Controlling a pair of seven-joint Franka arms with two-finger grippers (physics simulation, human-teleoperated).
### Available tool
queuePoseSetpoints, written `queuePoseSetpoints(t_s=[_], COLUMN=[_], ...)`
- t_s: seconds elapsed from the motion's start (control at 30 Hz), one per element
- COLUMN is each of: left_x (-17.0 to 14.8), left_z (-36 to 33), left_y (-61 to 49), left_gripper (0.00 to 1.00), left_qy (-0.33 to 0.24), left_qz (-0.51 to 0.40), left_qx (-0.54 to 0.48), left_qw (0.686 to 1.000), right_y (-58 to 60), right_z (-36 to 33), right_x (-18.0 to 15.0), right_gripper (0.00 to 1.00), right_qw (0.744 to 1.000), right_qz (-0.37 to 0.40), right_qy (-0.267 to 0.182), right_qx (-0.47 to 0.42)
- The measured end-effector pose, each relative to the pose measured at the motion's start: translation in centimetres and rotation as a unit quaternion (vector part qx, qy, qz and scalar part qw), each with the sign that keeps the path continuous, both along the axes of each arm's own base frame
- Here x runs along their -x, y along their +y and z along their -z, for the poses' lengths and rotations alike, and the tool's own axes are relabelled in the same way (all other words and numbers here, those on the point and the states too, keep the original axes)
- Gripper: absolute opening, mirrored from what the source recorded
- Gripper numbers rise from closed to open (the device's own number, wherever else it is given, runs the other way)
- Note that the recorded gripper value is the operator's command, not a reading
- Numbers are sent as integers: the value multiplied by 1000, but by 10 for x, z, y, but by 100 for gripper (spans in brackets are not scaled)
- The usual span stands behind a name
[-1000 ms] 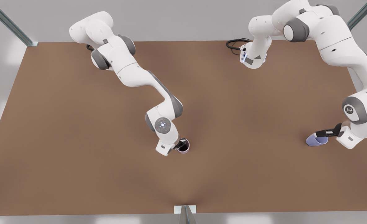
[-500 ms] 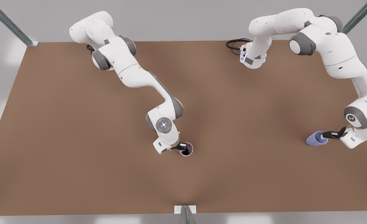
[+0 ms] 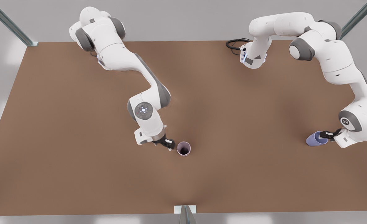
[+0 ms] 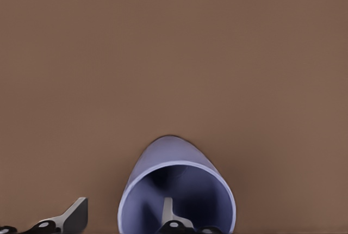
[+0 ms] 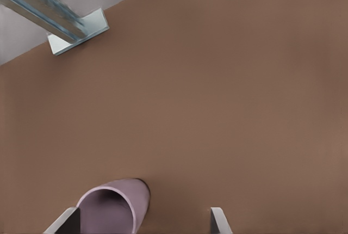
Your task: Stack the cups, with the pink cup at the bottom and the purple cup at the top
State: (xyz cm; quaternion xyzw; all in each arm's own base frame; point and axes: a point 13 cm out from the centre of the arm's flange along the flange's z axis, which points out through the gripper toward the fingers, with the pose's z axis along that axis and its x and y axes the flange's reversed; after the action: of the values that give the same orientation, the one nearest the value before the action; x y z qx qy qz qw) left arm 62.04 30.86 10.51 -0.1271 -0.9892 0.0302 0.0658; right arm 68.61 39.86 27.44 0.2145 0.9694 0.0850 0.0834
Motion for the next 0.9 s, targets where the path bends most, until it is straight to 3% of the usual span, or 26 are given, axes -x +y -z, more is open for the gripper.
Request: queuePoseSetpoints(t_s=[0.07, 0.13, 0.2, 0.3, 0.43, 0.6, 0.73, 0.9], left_x=[1, 2, 2, 1, -28, -65, -46, -17], left_z=[4, 8, 9, 8, -38, -141, -187, -200], left_y=[0, -1, -2, -5, -51, -267, -466, -627], left_gripper=[43, 33, 23, 21, 21, 21, 21, 21], left_qy=[2, 4, 5, 4, -15, -29, -16, -6], left_qz=[6, 12, 18, 25, 63, 172, 230, 211], left_qx=[1, 3, 4, 6, 8, 29, 61, 99], left_qw=[1000, 1000, 1000, 1000, 998, 984, 971, 972], right_y=[-100, -250, -367, -452, -430, -413, -421, -421], right_z=[-82, -150, -177, -199, -203, -210, -217, -216], right_x=[1, 1, 20, 56, 76, 83, 83, 76], right_gripper=[100, 100, 100, 100, 100, 100, 100, 100], right_qw=[998, 992, 987, 986, 995, 995, 993, 988], right_qz=[54, 122, 161, 159, 62, -28, -66, -111], right_qy=[-10, -10, 7, 35, 68, 79, 76, 74], right_qx=[-11, -13, -1, 20, 45, 58, 64, 73])
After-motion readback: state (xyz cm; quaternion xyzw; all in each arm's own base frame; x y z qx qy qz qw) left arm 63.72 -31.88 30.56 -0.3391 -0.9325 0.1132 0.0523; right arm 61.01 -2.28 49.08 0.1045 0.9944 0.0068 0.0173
